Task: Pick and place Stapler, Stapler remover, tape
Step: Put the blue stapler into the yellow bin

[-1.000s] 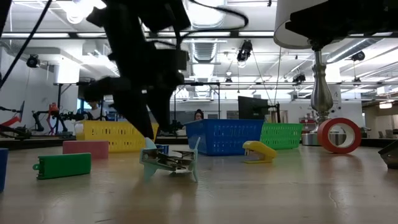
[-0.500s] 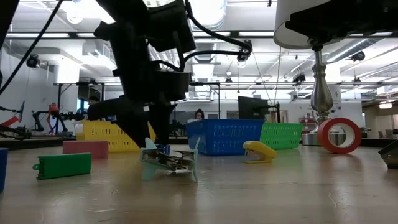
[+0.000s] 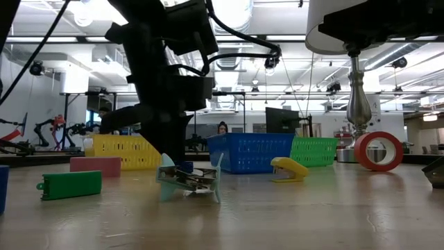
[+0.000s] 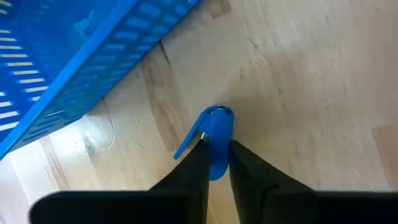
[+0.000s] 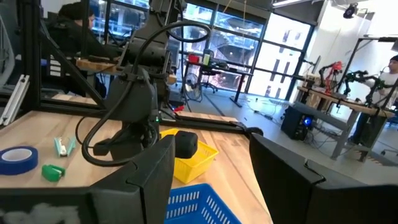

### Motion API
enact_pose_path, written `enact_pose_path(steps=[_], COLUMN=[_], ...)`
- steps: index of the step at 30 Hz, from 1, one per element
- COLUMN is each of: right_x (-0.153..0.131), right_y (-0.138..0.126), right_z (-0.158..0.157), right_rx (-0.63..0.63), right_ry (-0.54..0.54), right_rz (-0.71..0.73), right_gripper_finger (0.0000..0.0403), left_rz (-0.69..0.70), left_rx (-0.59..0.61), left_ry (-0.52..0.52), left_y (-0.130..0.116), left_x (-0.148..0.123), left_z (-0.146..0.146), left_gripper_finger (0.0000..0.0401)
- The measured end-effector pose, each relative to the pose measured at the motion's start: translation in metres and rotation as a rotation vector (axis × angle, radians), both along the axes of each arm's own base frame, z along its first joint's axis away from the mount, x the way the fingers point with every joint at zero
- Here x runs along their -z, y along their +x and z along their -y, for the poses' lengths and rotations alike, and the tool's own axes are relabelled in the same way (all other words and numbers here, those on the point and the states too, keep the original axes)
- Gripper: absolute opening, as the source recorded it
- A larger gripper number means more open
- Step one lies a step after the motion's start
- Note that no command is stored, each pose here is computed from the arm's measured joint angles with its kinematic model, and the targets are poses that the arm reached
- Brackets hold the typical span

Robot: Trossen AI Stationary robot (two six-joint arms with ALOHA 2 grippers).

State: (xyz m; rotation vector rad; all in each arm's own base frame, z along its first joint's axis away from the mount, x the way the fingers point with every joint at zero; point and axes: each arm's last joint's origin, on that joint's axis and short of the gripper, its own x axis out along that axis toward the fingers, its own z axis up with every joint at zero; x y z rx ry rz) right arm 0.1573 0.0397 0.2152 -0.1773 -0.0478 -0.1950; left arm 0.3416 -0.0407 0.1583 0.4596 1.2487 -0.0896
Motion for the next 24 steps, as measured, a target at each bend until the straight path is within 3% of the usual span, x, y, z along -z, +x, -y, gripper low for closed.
enact_pose_path(steps=[13, 17, 24], right_x=[0.000, 0.000, 0.000], right_y=[0.000, 0.000, 0.000], right_z=[0.000, 0.000, 0.000], right_rx=[-0.001, -0.001, 0.000], right_ry=[-0.001, -0.002, -0.003], right_rz=[-0.001, -0.002, -0.003], right_gripper_finger=[0.0206, 0.0206, 0.0206], left_rz=[-0.054, -0.057, 0.084], left_rx=[-0.066, -0.137, -0.232], left_ry=[-0.023, -0.030, 0.050], left_y=[-0.002, -0.006, -0.029], left_x=[-0.012, -0.029, -0.079], left_z=[0.010, 0.010, 0.004], left_gripper_finger=[0.0046, 0.0045, 0.0050])
